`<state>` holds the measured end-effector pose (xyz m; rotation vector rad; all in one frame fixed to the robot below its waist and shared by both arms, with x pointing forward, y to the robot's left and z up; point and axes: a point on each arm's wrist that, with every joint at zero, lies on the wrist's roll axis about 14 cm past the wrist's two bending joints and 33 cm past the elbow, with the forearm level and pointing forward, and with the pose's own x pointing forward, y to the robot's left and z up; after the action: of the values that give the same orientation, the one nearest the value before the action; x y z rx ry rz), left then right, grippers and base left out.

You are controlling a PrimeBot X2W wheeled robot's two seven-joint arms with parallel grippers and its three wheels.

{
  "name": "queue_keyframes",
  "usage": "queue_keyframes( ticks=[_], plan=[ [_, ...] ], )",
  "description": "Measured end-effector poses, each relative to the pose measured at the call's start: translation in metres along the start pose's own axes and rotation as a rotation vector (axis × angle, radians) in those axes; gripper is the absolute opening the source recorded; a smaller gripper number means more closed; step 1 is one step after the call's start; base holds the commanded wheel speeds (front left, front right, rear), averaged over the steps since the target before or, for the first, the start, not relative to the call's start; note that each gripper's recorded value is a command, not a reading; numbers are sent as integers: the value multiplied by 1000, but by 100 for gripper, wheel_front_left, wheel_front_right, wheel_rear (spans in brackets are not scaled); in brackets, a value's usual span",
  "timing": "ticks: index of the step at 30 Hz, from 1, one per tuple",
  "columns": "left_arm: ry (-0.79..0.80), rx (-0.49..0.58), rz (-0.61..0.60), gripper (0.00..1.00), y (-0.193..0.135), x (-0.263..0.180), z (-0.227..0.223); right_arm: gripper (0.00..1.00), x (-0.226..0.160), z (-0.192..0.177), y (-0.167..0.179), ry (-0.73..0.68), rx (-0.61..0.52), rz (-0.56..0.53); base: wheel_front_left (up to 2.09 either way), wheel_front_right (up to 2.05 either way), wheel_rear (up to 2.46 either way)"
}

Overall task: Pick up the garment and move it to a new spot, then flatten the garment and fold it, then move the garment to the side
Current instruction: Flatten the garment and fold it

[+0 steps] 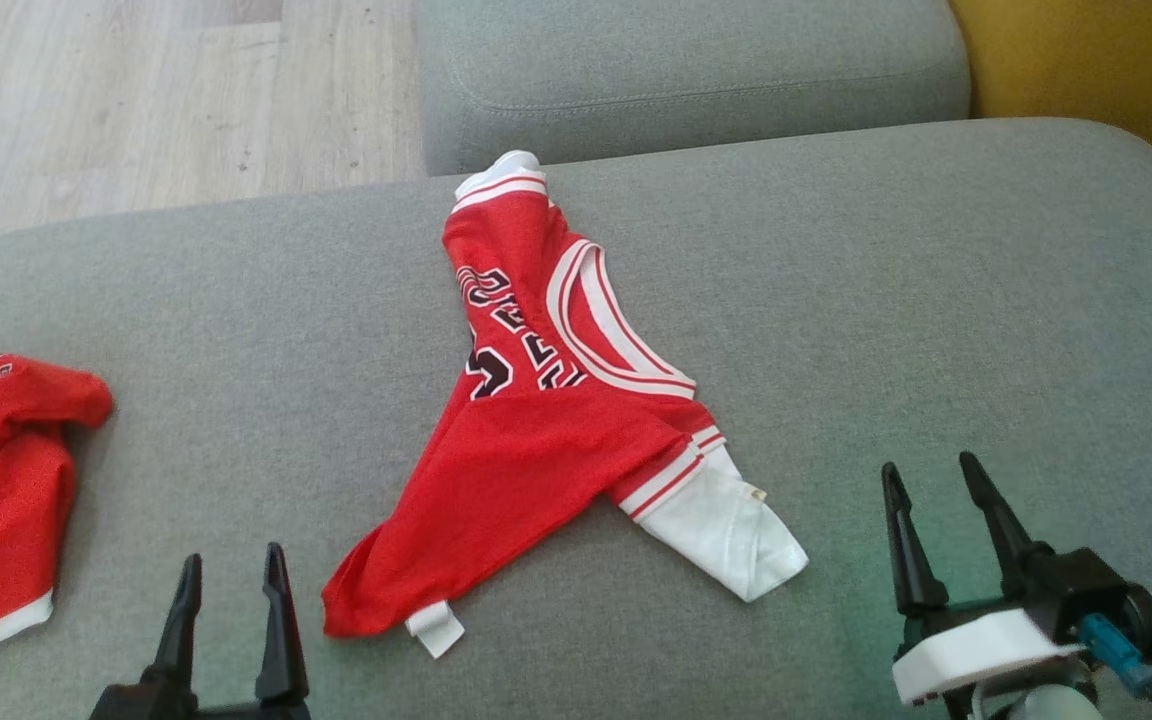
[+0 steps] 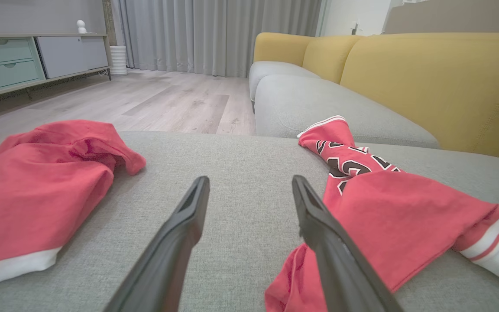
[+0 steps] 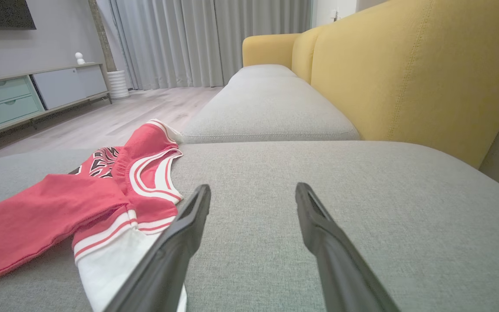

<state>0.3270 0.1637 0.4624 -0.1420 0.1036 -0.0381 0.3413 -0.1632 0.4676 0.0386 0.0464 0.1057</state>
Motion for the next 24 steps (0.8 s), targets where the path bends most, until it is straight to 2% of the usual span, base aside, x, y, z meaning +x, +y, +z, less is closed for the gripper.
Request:
queue_keyframes(
  ticks=[9, 15, 18, 24],
  plan=[
    [-12, -21, -14, 100, 1, 0, -4, 100, -1, -9, 5, 30, 4, 14, 0, 0, 0],
    [-39, -17, -17, 100, 3, 1, 2, 100, -2, -5, 4, 17, 2, 11, 0, 0, 0],
    [-5, -21, -44, 100, -2, -1, -9, 100, 0, -3, 7, 17, -3, 23, 0, 0, 0],
    [197, -59, -104, 100, -20, -12, -49, 100, -4, -37, 35, 242, -24, 119, 0, 0, 0]
  ],
)
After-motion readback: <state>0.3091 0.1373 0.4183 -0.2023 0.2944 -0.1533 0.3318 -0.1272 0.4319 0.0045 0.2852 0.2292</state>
